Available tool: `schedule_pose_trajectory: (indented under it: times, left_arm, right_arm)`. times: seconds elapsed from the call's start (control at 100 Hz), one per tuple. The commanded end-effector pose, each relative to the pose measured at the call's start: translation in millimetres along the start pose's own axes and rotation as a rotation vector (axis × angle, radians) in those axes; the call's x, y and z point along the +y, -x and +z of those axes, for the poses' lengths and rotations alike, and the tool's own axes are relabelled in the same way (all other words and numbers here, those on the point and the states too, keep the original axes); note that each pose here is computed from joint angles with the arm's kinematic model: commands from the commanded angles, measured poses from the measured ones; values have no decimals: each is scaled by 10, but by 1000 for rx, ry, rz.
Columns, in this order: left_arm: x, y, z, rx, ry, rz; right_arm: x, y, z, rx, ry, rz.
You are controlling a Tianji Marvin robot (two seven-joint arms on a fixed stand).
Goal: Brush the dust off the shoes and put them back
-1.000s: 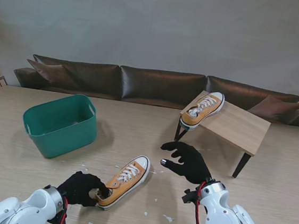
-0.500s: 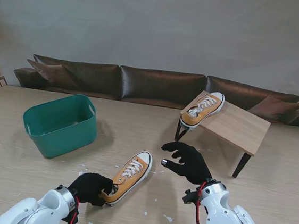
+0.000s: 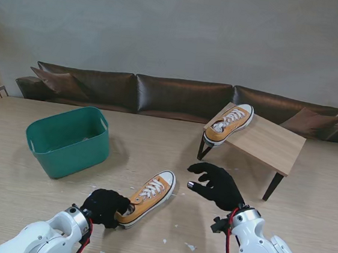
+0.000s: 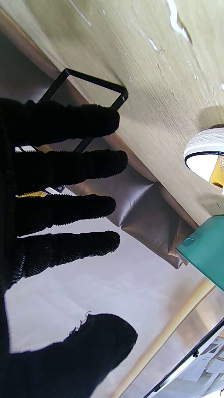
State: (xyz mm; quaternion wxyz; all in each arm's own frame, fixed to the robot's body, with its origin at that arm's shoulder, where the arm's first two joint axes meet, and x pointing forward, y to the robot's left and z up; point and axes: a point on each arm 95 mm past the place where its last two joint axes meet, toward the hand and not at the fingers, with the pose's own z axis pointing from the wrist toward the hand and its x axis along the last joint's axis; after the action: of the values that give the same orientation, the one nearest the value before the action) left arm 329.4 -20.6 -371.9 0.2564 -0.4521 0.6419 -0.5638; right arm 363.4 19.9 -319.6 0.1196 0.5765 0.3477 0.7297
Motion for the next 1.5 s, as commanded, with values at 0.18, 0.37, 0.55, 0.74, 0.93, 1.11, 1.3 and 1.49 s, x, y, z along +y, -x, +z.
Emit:
schedule_pose_trajectory:
  times: [0.18, 0.37, 0.55, 0.74, 0.93, 1.11, 1.3, 1.49]
  left_arm:
    - [-4, -2, -20, 0, -35, 29]
    - [-27, 14, -21, 21, -71, 46]
    - [-86, 22, -8, 49, -104, 44]
    - [-234, -3, 1, 109, -132, 48]
    - [-473, -63, -21, 176, -176, 68]
    - [-659, -131, -32, 225, -219, 82]
    - [-821, -204, -12, 272, -260, 82]
    - [-967, -275, 4, 310, -308, 77]
  right_arm:
    - [-39, 79, -187, -25, -40, 26]
    - [-39, 130, -275, -44, -52, 39]
    - [-47, 161, -286, -60, -63, 55]
    - [-42, 185, -309, -70, -60, 66]
    - [-72, 267, -282, -98, -73, 63]
    - [-88, 330, -253, -124, -83, 66]
    - [-97, 363, -253, -147, -89, 80]
    - [-143, 344, -256, -167, -100, 111]
